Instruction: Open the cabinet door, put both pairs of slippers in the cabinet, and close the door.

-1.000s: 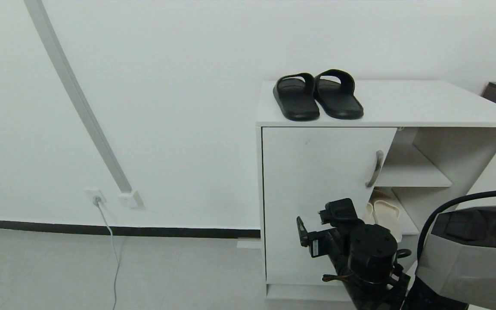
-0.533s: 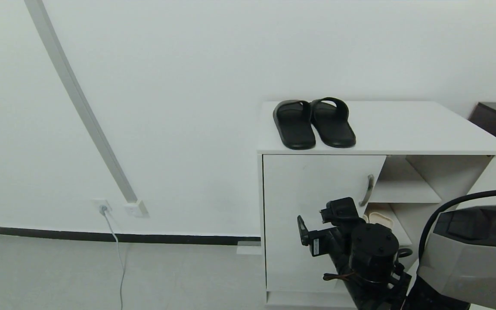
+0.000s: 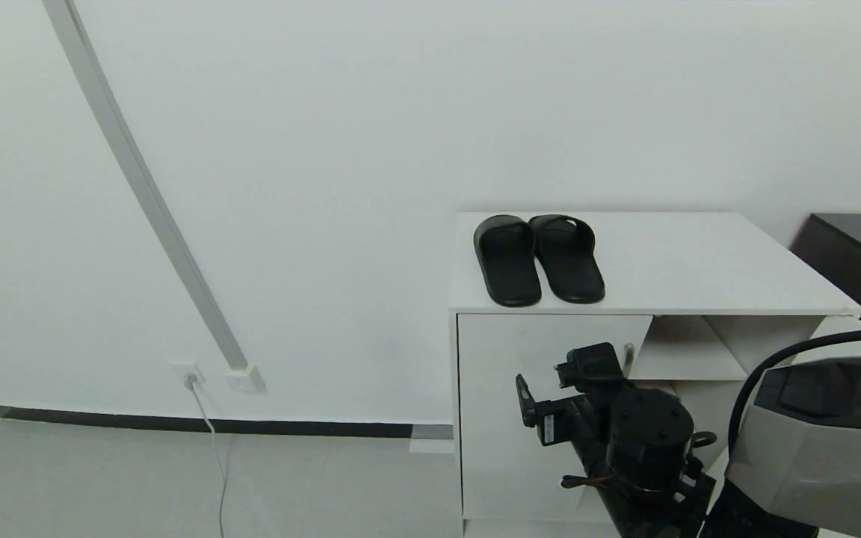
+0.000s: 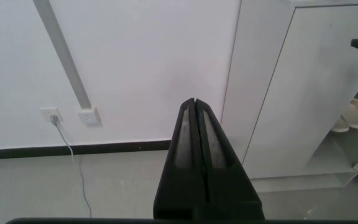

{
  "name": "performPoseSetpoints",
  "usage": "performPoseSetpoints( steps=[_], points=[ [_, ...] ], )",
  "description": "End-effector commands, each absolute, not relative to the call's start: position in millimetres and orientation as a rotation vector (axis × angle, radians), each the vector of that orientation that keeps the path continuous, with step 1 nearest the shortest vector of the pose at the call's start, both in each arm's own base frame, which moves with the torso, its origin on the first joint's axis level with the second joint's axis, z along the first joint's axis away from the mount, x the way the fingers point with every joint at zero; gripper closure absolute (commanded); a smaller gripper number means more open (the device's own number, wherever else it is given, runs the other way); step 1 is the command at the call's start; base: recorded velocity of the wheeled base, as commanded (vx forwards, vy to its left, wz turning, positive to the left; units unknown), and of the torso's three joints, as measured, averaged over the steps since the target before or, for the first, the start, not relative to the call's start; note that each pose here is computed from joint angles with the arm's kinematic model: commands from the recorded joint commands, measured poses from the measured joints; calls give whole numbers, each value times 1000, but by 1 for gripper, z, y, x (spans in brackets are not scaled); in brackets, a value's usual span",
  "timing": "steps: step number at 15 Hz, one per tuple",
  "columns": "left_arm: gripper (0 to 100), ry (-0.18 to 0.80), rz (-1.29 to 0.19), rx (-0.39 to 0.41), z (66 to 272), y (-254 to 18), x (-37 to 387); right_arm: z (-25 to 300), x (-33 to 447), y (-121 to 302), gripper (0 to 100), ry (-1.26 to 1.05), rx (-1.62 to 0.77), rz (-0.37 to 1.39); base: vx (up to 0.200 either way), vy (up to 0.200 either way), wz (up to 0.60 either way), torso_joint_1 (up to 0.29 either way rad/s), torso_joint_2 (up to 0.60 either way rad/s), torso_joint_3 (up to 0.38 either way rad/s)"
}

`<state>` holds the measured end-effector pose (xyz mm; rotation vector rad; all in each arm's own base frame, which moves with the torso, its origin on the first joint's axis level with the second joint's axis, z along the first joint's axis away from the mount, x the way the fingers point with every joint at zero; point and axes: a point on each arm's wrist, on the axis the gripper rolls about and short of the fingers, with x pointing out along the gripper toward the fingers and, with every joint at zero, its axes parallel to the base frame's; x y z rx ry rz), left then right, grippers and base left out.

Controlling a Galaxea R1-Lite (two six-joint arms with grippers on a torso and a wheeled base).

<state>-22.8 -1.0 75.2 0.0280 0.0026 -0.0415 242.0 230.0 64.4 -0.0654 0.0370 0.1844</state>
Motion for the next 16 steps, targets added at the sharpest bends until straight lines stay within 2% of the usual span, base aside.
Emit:
performPoseSetpoints(
  steps=[1, 6, 16],
  points=[
    [100, 4, -41, 28, 75, -1, -23, 65, 242, 230, 0, 36, -65, 185, 0, 0, 0, 256, -583, -330],
    [100, 4, -41, 28, 75, -1, -23, 65, 242, 231, 0, 33, -63, 186, 0, 0, 0, 246, -544, -299],
    [100, 4, -41, 29, 75, -1, -23, 65, 242, 230, 0, 33, -63, 185, 0, 0, 0, 170, -368, -197]
  ],
)
